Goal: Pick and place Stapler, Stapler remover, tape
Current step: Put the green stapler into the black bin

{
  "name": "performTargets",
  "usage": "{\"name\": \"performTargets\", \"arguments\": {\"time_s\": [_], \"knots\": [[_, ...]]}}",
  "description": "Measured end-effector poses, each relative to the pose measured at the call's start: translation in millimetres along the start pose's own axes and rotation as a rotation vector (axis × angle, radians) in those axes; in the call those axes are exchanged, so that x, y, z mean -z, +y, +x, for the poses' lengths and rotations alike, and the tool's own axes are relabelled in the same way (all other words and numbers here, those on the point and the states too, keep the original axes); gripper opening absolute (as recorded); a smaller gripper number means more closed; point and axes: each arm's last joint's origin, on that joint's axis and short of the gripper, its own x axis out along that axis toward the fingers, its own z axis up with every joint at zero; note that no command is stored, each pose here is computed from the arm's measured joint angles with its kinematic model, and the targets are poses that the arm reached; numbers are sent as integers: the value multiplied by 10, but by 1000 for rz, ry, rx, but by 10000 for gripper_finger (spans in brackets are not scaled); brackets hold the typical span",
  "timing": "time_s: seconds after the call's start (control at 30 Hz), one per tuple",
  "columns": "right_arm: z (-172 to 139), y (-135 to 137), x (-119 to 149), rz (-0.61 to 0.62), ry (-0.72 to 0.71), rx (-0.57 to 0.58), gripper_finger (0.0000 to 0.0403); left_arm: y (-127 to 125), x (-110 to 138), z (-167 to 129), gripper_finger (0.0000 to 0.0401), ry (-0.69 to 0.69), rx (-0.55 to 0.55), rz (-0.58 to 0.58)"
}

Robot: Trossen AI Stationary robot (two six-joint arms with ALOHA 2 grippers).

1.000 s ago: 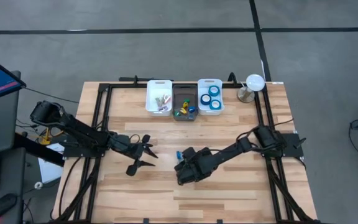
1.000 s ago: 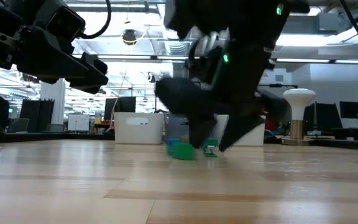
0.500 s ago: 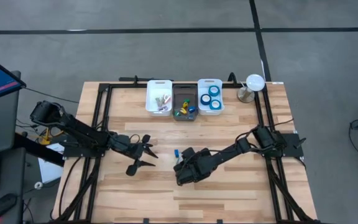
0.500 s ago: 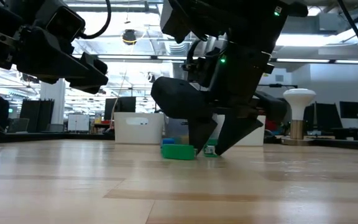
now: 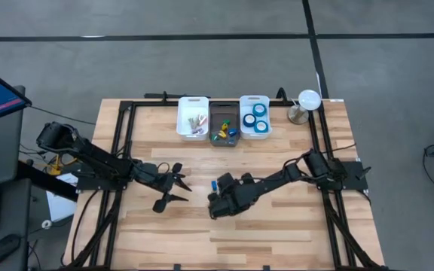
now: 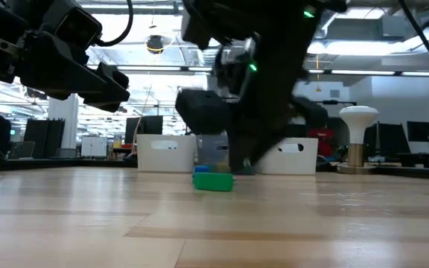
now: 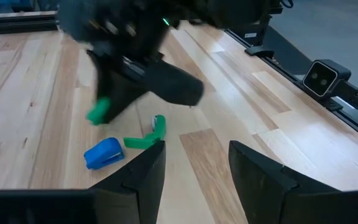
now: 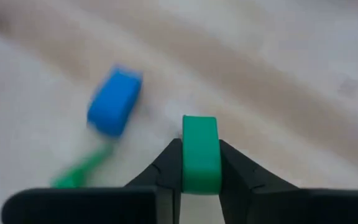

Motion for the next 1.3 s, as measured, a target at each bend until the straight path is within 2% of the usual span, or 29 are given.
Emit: {"name": "performTargets", "arguments": {"time_s": [0.2, 0.37, 0.57, 0.7, 0.8, 0.87, 0.93, 1.07, 1.3], "knots": [[-87, -24, -513, -70, -68, 87, 76, 0, -4, 0, 168, -4, 0, 1], [-133, -94, -1132, -149, -126, 137, 74, 0, -4, 0, 168, -4, 0, 1], [-42, -367, -1891, -191, -152, 199, 65, -2, -4, 0, 168, -4, 1, 1], [201, -635, -2262, -185, -70, 182, 71, -2, -4, 0, 168, -4, 1, 1], [483, -801, -2437, -138, 9, 115, 72, -2, -4, 0, 168, -4, 1, 1], [615, -930, -2515, -126, 40, 119, 72, -2, -4, 0, 168, -4, 1, 1], [696, -1008, -2591, -105, 23, 115, 72, -2, 0, -1, 168, -3, 1, 1], [827, -1156, -2619, -92, 92, 111, 74, -2, 4, -3, 168, -1, 1, 1], [843, -1116, -2542, -244, 109, 101, 112, -2, 6, -3, 168, 0, 1, 1]]}}
